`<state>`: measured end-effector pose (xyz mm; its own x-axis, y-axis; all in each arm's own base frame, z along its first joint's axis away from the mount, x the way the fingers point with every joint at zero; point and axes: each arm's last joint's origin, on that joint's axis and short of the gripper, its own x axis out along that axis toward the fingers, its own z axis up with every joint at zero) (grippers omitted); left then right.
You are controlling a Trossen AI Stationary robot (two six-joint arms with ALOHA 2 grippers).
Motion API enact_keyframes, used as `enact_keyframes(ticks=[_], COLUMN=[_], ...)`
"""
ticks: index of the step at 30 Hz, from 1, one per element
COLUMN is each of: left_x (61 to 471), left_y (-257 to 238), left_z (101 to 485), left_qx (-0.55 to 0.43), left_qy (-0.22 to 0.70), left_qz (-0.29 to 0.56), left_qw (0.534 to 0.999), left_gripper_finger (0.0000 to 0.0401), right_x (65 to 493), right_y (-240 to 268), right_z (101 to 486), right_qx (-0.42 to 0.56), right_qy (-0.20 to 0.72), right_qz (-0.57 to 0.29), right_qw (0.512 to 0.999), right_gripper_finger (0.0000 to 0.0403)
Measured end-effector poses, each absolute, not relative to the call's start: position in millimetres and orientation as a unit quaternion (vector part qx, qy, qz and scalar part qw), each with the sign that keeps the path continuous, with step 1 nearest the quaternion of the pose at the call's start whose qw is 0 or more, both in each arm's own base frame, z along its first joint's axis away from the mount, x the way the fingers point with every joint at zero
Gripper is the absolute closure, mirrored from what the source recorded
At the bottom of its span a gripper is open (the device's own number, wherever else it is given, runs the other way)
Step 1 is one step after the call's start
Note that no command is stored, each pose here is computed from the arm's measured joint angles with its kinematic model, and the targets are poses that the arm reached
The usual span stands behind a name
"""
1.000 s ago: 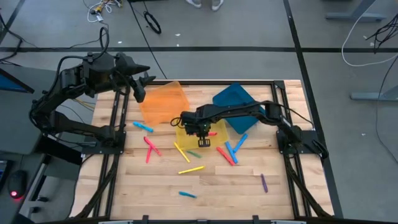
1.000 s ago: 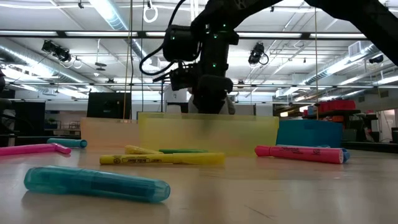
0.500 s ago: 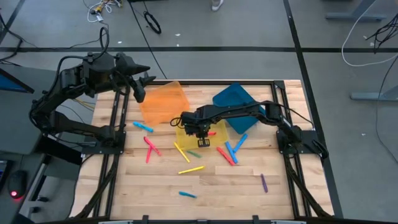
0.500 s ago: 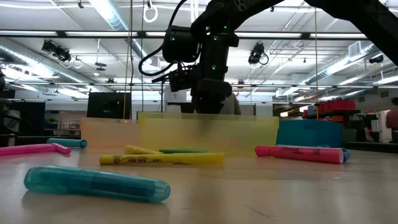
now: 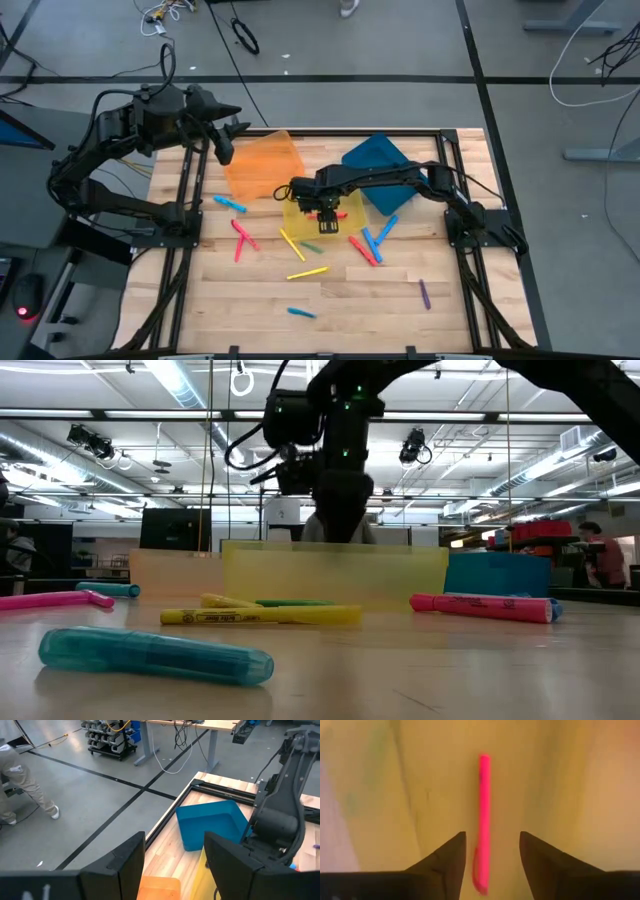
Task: Pick & Place Markers
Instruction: Put the medium pink highlighter pen into the yellow bin
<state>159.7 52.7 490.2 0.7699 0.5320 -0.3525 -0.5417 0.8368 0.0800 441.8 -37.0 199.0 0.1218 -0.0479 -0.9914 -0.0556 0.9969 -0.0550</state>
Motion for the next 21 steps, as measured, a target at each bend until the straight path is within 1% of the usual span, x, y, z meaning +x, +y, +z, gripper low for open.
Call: enact_keyframes(ticks=[4,11,15,21], left_x=[160,157,154,145], left_y=[53,52,51,48], left_z=[490,484,478,464], left_qx=[-0.013,-0.025,-0.041,-0.078], left_qy=[0.184,0.214,0.246,0.319], left_qz=[0.285,0.287,0.29,0.288], left_qw=[0.94,0.933,0.924,0.9], left_gripper_finger=[0.0192,0.0192,0.0192,0.0192], right_x=[434,404,385,354], right_y=[-37,-36,-38,-40], right_z=[241,313,338,366], right_qx=[-0.038,0.017,0.041,0.07], right_qy=[0.646,0.579,0.55,0.536], right_qz=[-0.025,-0.077,-0.111,-0.177], right_qw=[0.762,0.811,0.827,0.822], right_gripper_finger=[0.023,0.0282,0.031,0.0334])
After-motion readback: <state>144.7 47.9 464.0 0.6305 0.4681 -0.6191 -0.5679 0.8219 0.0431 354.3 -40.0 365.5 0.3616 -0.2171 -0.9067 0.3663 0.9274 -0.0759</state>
